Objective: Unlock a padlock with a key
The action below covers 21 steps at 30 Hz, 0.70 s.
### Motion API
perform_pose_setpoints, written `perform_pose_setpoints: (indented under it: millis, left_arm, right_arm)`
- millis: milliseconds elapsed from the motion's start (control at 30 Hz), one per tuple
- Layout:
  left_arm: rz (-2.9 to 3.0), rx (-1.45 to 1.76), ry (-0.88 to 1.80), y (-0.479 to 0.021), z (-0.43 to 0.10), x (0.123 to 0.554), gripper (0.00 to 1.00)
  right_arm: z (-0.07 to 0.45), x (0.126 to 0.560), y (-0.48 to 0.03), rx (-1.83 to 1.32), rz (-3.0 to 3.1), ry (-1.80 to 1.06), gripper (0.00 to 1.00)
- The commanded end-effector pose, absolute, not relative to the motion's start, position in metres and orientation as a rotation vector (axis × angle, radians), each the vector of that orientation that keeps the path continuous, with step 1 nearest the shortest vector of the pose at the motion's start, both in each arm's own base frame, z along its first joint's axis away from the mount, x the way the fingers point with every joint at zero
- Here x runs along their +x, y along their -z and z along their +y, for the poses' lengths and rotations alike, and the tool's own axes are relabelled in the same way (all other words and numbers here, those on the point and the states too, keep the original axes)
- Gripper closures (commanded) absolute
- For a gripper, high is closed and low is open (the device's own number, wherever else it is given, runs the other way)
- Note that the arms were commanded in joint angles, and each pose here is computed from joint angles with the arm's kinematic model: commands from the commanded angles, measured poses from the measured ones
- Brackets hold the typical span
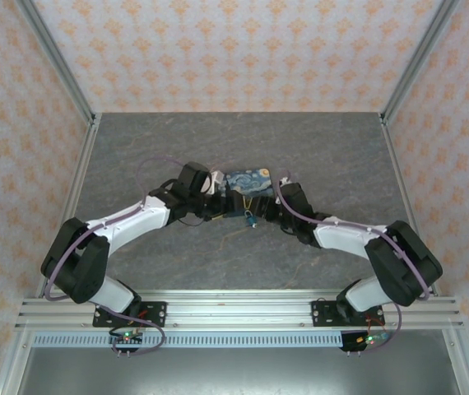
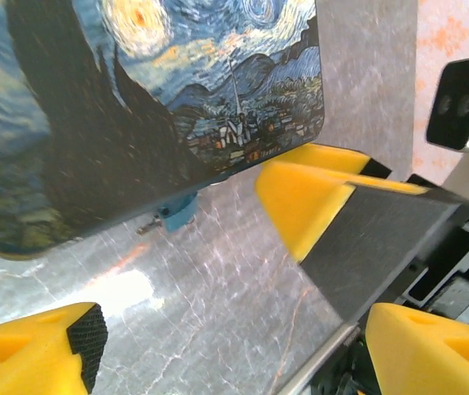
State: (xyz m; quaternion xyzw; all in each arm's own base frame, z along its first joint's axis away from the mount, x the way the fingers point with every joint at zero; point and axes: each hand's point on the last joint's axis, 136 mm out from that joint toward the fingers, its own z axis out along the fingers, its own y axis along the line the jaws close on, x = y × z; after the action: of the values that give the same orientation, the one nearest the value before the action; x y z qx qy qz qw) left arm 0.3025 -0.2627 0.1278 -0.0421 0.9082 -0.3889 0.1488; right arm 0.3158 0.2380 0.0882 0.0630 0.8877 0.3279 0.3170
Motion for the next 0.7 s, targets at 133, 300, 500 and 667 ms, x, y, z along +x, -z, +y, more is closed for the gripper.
perform_pose_setpoints:
  millis: [133, 300, 500, 667]
  left_arm:
    - [2.629, -0.196, 0.937, -0.128, -0.237, 0.327, 0.16]
    - [2.642, -0.178, 0.92, -0.127, -0.236, 0.34, 0.16]
    - [2.696, -0.142, 0.812, -0.12, -0.229, 0.349, 0.16]
    - [2.715, -0.149, 0.802, -0.115, -0.226, 0.355, 0.16]
  right_arm:
    - [0.238, 0.31, -0.089, 0.062, 2.363, -0.848, 0.37]
    - [0.231, 0.295, -0.073, -0.008, 2.404, -0.805, 0.38]
    - [0.234, 0.294, -0.058, -0.097, 2.442, -0.77, 0.39]
    - [0.243, 0.295, -0.047, -0.165, 2.474, -0.783, 0.4]
